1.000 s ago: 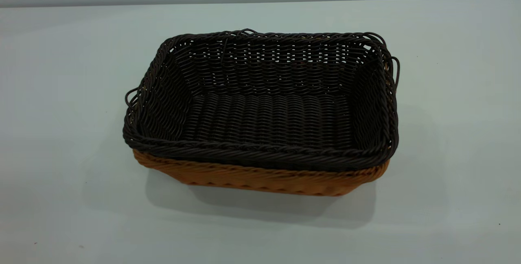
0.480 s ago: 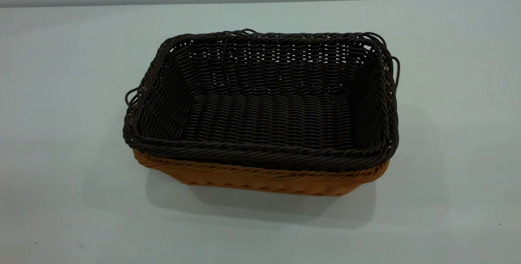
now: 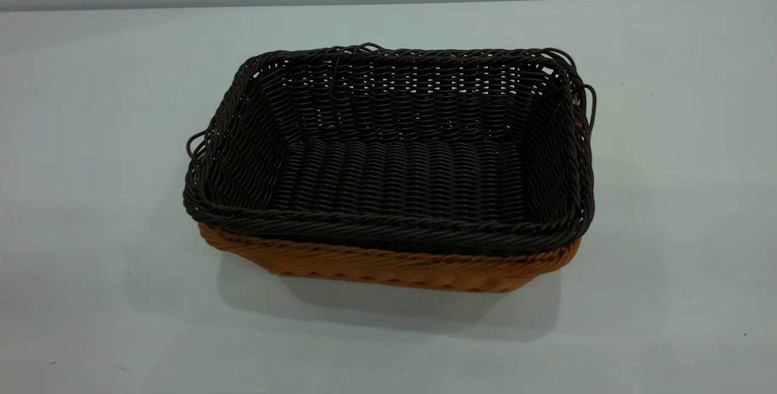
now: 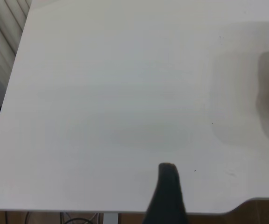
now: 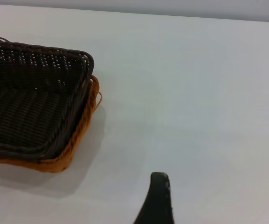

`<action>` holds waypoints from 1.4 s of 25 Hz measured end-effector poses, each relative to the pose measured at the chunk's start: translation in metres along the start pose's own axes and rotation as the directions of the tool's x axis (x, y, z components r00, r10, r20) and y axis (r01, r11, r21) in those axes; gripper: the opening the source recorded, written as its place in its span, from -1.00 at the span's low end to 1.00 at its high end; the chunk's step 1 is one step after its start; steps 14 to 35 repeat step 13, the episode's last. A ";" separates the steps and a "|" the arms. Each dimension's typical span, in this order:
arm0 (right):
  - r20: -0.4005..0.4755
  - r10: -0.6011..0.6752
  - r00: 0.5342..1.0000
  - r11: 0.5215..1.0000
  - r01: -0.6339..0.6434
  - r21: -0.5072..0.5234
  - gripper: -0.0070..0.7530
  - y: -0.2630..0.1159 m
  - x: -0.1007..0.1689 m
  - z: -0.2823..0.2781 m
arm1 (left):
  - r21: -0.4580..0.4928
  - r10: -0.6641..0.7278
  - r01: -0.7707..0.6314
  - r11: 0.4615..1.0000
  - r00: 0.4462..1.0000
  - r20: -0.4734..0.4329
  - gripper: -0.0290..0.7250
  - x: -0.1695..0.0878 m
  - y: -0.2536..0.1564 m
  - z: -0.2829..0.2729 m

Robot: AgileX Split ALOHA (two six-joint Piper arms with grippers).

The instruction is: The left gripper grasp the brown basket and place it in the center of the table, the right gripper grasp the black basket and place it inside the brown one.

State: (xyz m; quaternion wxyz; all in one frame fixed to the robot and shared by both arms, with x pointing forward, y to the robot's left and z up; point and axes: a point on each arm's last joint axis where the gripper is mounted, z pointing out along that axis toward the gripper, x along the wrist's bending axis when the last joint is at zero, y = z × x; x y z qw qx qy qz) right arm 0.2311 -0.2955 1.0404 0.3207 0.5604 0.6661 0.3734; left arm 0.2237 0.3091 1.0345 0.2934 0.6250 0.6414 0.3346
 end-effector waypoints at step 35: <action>0.010 -0.002 1.000 1.000 0.002 0.001 0.58 0.000 -0.001 0.000 | 0.001 0.000 0.000 1.000 1.000 0.000 0.57 0.000 0.000 0.000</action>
